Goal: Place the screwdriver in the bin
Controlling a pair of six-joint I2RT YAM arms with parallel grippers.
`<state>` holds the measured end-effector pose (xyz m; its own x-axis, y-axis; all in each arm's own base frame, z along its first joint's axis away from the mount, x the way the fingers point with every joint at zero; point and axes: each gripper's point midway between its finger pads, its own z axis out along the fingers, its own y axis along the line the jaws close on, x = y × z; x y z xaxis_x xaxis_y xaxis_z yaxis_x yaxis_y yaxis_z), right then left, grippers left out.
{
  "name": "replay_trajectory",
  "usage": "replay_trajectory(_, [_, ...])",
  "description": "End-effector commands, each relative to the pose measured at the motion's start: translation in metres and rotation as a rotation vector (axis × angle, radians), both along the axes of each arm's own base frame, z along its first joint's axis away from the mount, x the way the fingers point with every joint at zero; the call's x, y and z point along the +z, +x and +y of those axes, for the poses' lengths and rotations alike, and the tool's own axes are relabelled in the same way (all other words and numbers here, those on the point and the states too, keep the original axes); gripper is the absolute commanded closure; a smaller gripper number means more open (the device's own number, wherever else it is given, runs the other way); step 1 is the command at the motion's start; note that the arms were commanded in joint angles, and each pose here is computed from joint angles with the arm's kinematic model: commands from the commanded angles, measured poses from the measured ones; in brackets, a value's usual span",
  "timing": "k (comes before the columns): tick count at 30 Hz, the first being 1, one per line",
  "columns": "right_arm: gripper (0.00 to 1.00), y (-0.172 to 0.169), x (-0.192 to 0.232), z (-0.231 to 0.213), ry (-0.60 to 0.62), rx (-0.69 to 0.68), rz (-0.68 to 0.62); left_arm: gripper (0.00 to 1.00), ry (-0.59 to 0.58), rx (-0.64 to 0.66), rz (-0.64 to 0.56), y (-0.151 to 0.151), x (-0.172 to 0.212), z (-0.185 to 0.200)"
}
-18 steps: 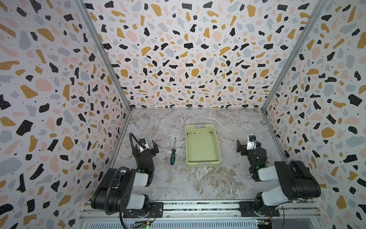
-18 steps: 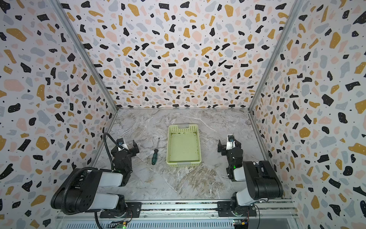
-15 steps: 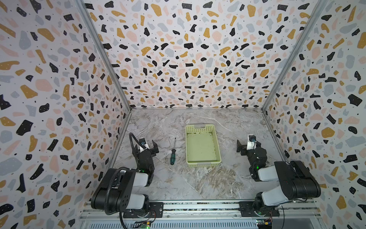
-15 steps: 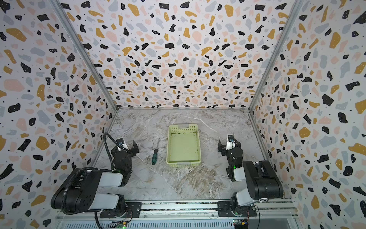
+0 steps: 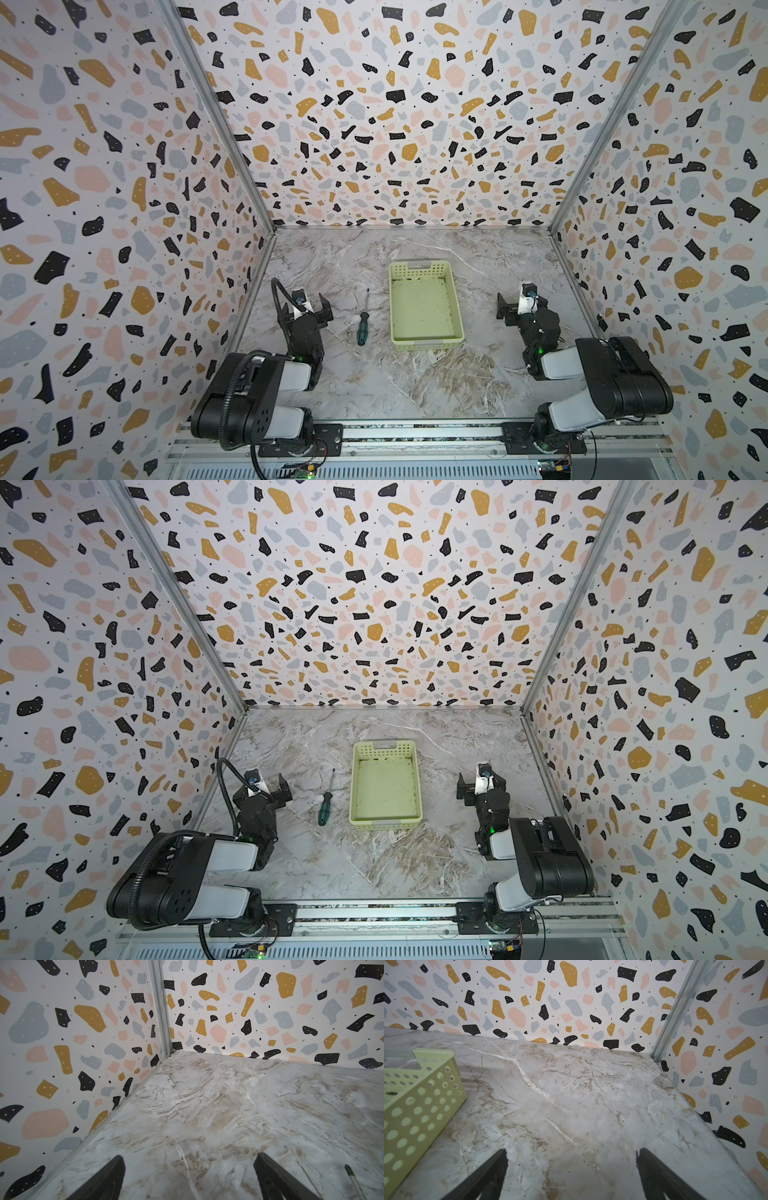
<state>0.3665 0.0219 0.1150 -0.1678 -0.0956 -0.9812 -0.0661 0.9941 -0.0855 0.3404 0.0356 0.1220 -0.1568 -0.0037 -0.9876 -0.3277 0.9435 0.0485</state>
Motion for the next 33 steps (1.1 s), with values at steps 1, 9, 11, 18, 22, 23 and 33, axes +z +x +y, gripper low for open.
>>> replay_trajectory(1, [0.01, 0.004, 0.007, 0.000, 0.005, -0.004, -0.018, 0.00, -0.002, 0.010, -0.051, 0.003, 0.014, 0.002])
replay_trajectory(9, [0.01, 0.004, 0.007, 0.000, 0.008, -0.004, -0.018, 0.00, -0.002, 0.009, -0.049, 0.003, 0.013, 0.002])
replay_trajectory(11, [0.01, 0.005, 0.007, 0.000, 0.008, -0.006, -0.016, 0.01, -0.002, 0.008, -0.048, 0.003, 0.013, 0.001])
replay_trajectory(18, [0.01, 0.002, 0.013, -0.004, 0.017, -0.029, -0.035, 0.00, -0.004, 0.008, -0.077, 0.004, 0.023, 0.001])
replay_trajectory(22, [0.01, 0.015, 0.038, -0.006, 0.054, -0.056, 0.052, 0.01, -0.025, 0.018, -0.020, 0.022, 0.069, 0.000])
replay_trajectory(23, [0.01, 0.016, 0.050, -0.007, 0.080, -0.064, 0.051, 0.01, -0.041, 0.015, -0.041, 0.024, 0.085, -0.001])
replay_trajectory(33, [0.01, -0.034, 0.171, 0.033, 0.286, 0.113, -0.002, 0.00, -0.258, 0.065, -0.046, 0.018, 0.196, 0.001])
